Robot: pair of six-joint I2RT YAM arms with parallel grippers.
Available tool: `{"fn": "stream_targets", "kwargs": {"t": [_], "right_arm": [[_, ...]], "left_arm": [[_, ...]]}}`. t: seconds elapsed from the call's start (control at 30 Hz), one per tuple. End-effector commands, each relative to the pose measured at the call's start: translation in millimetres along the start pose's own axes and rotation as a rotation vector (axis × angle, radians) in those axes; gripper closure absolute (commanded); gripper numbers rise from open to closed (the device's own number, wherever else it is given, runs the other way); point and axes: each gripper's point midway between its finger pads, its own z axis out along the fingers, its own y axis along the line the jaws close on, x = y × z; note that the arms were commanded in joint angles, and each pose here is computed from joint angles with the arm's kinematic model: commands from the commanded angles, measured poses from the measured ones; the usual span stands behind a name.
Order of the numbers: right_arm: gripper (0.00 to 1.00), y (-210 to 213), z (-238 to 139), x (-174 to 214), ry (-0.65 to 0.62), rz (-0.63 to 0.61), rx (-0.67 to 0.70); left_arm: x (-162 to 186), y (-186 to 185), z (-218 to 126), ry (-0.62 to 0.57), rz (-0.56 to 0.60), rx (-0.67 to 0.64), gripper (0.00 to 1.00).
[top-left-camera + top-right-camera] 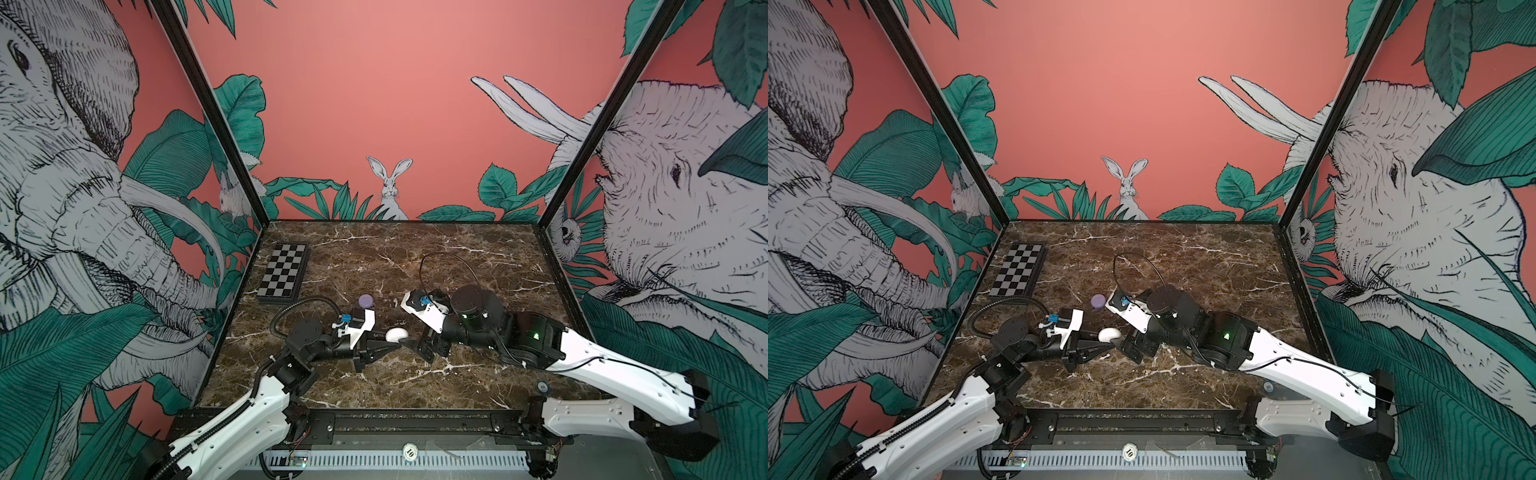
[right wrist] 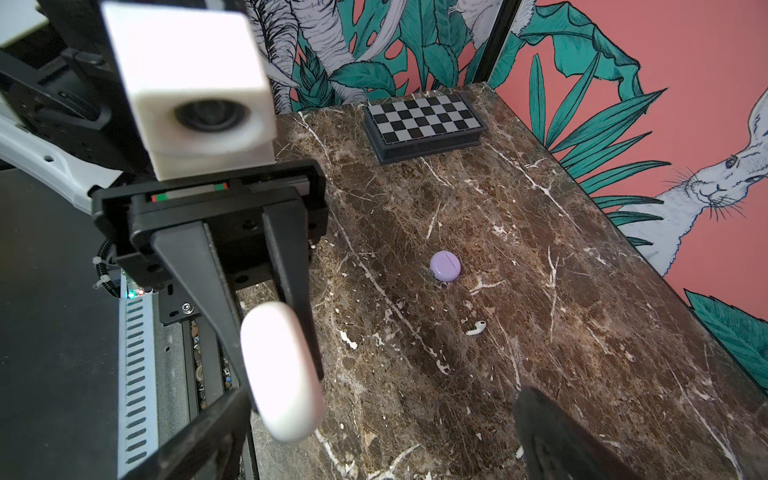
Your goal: Insert the wireless bluetooth earbuds into the charging case
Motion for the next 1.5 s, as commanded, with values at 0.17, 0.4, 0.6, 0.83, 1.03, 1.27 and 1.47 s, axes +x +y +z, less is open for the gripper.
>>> {"fn": "stream_targets", "kwargs": {"t": [0.17, 0.4, 0.6, 0.83, 1.03, 1.27, 1.47], "right_arm": [[0.02, 4, -4, -12, -0.040, -0.012, -0.012], [0.02, 2, -1, -9, -0.027, -0.018, -0.001], [0.02, 1, -1, -8, -0.016, -0.020, 0.007], [0.02, -4, -2, -7, -0.003, -0.020, 0.032], [0.02, -9, -2, -6, 0.001, -0.013, 0.059], [0.02, -10, -2, -5, 0.000, -0.006, 0.070], [0.02, -13, -3, -6, -0.004, -0.004, 0.084]], "left_arm": [[-13, -9, 1, -0.021, 0.036, 0.041, 1.00], [-13, -10, 1, -0.019, 0.034, 0.048, 1.00], [-12, -10, 1, -0.016, 0.033, 0.049, 1.00], [-11, -10, 1, -0.012, 0.032, 0.052, 1.00], [-12, -11, 1, -0.012, 0.033, 0.054, 1.00], [-11, -10, 1, -0.010, 0.030, 0.051, 1.00], [-11, -10, 1, -0.009, 0.031, 0.052, 1.00]]}}
